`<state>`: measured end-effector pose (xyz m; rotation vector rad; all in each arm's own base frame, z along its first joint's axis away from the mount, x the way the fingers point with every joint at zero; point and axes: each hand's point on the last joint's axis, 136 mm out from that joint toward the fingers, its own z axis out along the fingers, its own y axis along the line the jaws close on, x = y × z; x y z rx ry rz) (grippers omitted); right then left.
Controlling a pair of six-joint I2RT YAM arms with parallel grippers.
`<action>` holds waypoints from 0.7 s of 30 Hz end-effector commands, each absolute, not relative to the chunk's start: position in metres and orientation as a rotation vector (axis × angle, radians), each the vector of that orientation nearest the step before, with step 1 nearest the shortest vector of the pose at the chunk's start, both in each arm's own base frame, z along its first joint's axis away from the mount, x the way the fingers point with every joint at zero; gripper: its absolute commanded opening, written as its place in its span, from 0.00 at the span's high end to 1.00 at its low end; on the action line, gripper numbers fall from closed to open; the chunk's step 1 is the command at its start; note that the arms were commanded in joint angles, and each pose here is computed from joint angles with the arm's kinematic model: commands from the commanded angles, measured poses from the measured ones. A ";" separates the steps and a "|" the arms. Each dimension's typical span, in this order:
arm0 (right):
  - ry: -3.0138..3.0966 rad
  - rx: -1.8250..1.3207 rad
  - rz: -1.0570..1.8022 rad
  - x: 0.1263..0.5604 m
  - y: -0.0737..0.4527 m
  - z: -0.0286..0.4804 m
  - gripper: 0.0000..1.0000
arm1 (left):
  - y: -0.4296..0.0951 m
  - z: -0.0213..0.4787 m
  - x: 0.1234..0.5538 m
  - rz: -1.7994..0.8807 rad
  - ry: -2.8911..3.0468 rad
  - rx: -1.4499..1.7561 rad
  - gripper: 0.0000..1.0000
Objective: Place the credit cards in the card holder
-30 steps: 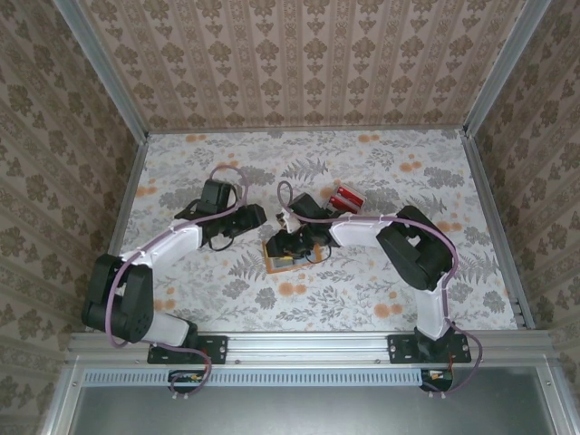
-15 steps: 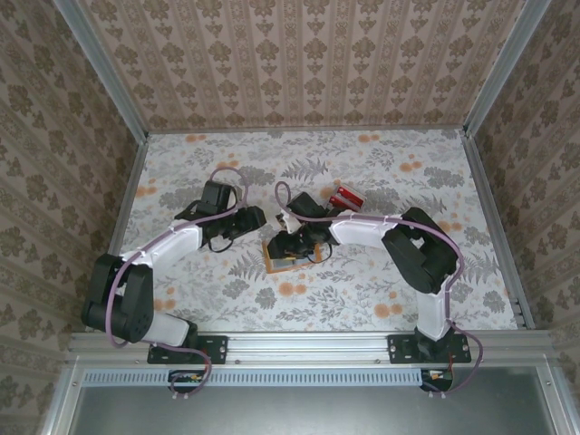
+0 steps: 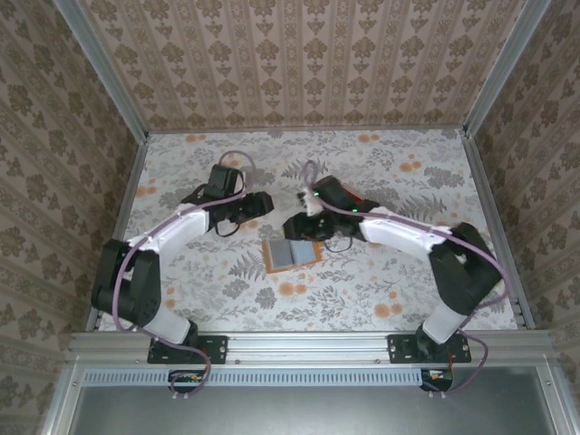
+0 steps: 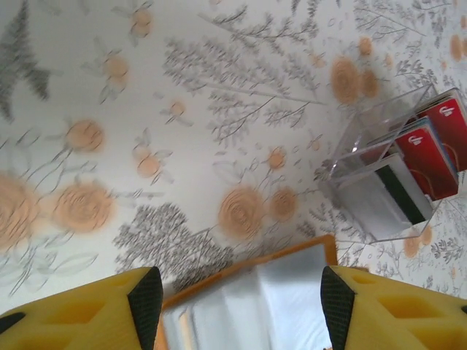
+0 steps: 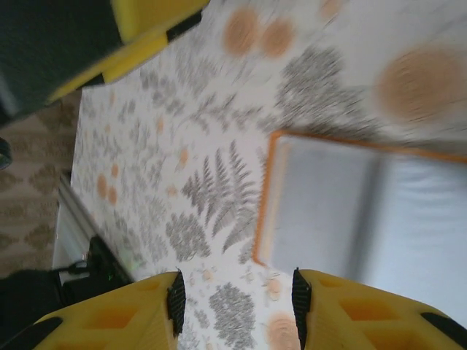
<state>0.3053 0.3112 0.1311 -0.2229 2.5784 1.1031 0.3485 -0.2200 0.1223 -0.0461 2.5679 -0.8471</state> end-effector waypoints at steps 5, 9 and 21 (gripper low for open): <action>2.436 0.243 0.928 0.331 0.184 0.135 0.55 | -0.285 0.127 0.379 -0.955 2.580 0.228 0.39; 2.375 0.440 0.899 0.335 0.130 0.123 0.55 | -0.328 0.124 0.392 -1.034 2.587 0.335 0.40; 2.384 0.482 1.006 0.363 0.130 0.090 0.56 | -0.390 0.095 0.387 -1.095 2.636 0.405 0.41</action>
